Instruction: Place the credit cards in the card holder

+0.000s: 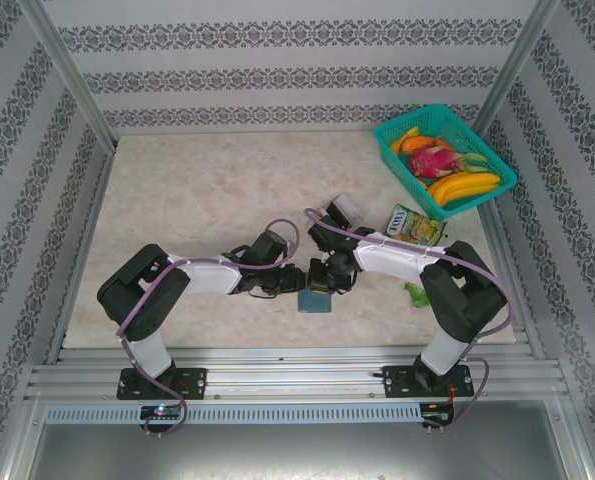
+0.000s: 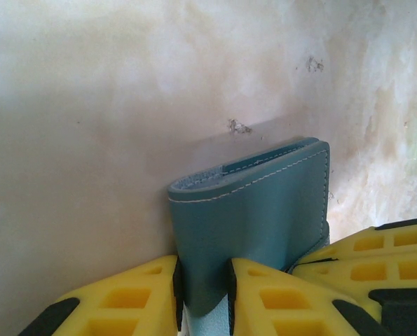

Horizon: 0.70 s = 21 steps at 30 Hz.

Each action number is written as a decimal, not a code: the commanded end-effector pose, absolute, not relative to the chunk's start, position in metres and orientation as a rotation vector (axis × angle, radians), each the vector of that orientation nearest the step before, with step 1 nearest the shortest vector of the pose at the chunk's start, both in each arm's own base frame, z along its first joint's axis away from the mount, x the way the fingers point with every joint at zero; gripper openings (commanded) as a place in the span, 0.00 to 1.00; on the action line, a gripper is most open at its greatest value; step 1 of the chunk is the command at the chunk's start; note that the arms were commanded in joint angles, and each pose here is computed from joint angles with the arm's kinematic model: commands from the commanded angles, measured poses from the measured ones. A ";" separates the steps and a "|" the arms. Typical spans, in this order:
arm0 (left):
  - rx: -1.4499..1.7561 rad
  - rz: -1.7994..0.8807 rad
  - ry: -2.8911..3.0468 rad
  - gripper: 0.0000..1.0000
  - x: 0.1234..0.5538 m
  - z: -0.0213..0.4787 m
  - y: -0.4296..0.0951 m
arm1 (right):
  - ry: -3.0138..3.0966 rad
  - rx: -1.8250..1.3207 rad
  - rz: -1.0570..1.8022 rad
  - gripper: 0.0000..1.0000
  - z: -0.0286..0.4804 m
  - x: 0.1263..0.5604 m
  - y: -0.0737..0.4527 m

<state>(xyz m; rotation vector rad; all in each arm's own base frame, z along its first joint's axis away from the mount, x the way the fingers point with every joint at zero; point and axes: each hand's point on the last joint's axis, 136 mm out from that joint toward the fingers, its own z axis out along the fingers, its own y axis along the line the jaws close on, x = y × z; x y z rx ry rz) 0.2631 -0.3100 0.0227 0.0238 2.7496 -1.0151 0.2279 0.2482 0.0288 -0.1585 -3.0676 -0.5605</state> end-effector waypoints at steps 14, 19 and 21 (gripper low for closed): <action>0.063 -0.971 2.906 0.25 0.228 -0.004 -0.311 | -3.181 -0.191 -0.598 0.05 0.051 0.227 0.229; 0.075 -0.985 2.906 0.26 0.227 -0.003 -0.312 | -3.127 -0.163 -0.609 0.05 0.039 0.219 0.242; 0.086 -0.989 2.909 0.28 0.225 -0.003 -0.313 | -3.120 -0.162 -0.564 0.04 0.032 0.217 0.240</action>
